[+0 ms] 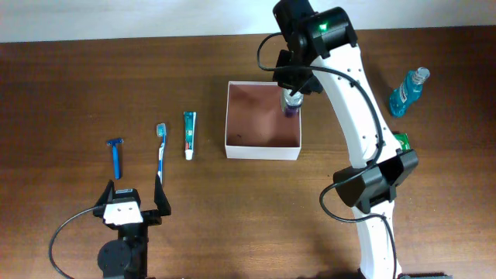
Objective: Pack container
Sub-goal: 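Carry the soap bottle left over the pink box, then lower the soap bottle into the box and open the right gripper, then raise the right gripper and move it over the teal mouthwash bottle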
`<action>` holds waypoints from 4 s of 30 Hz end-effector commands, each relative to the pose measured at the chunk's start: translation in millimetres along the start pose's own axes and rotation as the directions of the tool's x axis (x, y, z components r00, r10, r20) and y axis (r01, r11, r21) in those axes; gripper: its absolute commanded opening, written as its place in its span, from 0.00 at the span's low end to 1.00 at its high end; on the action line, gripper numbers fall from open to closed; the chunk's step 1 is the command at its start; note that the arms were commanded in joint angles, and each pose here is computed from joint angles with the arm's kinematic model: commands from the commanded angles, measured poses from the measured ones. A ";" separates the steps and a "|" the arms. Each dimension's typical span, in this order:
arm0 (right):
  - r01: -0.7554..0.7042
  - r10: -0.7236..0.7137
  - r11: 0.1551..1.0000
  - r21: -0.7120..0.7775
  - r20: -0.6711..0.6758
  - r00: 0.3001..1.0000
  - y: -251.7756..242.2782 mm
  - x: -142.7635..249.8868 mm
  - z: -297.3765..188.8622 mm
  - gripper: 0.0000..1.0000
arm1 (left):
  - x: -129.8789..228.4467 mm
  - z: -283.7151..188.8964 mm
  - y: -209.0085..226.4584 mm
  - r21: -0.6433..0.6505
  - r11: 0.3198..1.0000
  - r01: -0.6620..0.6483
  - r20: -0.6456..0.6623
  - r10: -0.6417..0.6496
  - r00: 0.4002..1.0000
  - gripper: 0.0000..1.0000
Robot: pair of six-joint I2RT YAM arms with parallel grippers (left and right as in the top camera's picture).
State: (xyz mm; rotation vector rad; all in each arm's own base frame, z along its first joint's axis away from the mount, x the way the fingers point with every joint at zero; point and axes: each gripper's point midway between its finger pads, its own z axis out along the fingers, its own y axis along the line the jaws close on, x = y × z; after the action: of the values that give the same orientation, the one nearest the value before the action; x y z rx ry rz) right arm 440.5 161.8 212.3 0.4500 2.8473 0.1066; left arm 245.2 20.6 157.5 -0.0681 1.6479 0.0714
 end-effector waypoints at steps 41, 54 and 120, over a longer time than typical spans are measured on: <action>-0.056 0.057 0.997 0.058 -0.018 0.998 -6.3 -13.8 63.7 0.30 | 1.2 -0.1 -2.8 0.015 1.000 -0.012 -0.001 0.012 1.000 1.00; -0.071 0.072 0.995 0.069 -0.025 0.997 -14.3 -16.5 69.2 0.29 | 1.2 -0.1 -2.8 0.015 1.000 -0.012 -0.001 0.012 1.000 1.00; 0.130 -0.125 0.992 -0.001 0.277 0.953 -175.2 -118.7 -77.9 0.88 | 1.0 -0.2 -2.8 0.015 1.000 -0.012 -0.001 0.012 1.000 0.99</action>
State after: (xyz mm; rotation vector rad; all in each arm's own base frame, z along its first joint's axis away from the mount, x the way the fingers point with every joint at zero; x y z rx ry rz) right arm 485.2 -27.2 291.2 0.3725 2.5752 0.0866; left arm 245.2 20.6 157.5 -0.0681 1.6479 0.0714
